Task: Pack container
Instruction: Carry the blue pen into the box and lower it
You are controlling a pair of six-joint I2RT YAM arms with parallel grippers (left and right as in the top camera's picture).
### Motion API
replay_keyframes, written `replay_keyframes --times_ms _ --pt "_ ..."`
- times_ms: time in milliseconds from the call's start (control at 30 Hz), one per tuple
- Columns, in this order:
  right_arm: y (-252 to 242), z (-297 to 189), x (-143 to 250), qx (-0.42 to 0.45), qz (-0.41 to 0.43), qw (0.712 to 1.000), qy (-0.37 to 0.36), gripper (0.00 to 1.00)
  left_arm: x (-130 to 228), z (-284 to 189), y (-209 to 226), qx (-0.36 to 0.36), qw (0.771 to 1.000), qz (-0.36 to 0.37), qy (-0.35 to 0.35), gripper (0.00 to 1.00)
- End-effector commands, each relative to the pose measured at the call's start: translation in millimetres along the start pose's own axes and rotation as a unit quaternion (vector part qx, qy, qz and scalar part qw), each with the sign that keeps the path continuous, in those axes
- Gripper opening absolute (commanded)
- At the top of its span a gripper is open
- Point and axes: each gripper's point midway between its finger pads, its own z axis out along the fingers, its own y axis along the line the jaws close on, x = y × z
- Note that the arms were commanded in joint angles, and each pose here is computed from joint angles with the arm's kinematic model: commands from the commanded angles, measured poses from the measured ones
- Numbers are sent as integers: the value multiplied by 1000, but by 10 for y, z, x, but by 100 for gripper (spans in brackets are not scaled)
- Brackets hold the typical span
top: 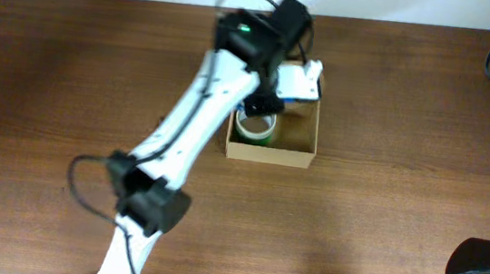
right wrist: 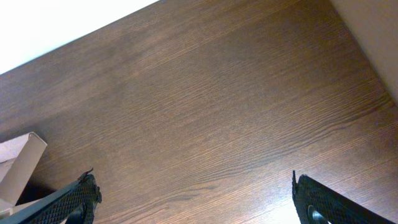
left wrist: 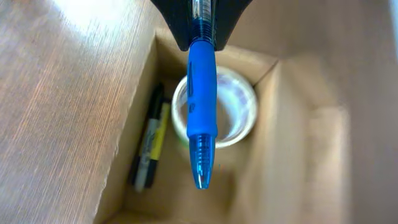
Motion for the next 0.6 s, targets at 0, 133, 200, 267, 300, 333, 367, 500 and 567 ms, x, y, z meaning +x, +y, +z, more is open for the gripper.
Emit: replay_keyframes --times_ms 0,133,200,267,300,333,367,500,567 --pt "10 24 -9 -4 5 1000 1 99 -19 345 -62 38 999 17 16 2" --pt "10 24 -9 -4 5 1000 1 99 -49 594 -129 71 997 14 18 2" --pt "10 24 -9 -4 5 1000 1 99 -76 679 -141 80 997 14 15 2" --pt "10 24 -9 -4 5 1000 1 99 -130 726 -157 87 996 13 3 2" --pt "10 24 -9 -4 5 1000 1 99 -142 755 -162 90 996 14 2 2" --pt "10 24 -9 -4 5 1000 1 99 -143 765 -170 91 996 14 3 2" --pt "10 24 -9 -4 5 1000 1 99 -140 786 -175 92 996 14 5 2" --pt "10 24 -9 -4 5 1000 1 99 -184 833 -251 106 994 18 1 2" --pt "10 24 -9 -4 5 1000 1 99 -212 885 -335 116 993 24 5 2"
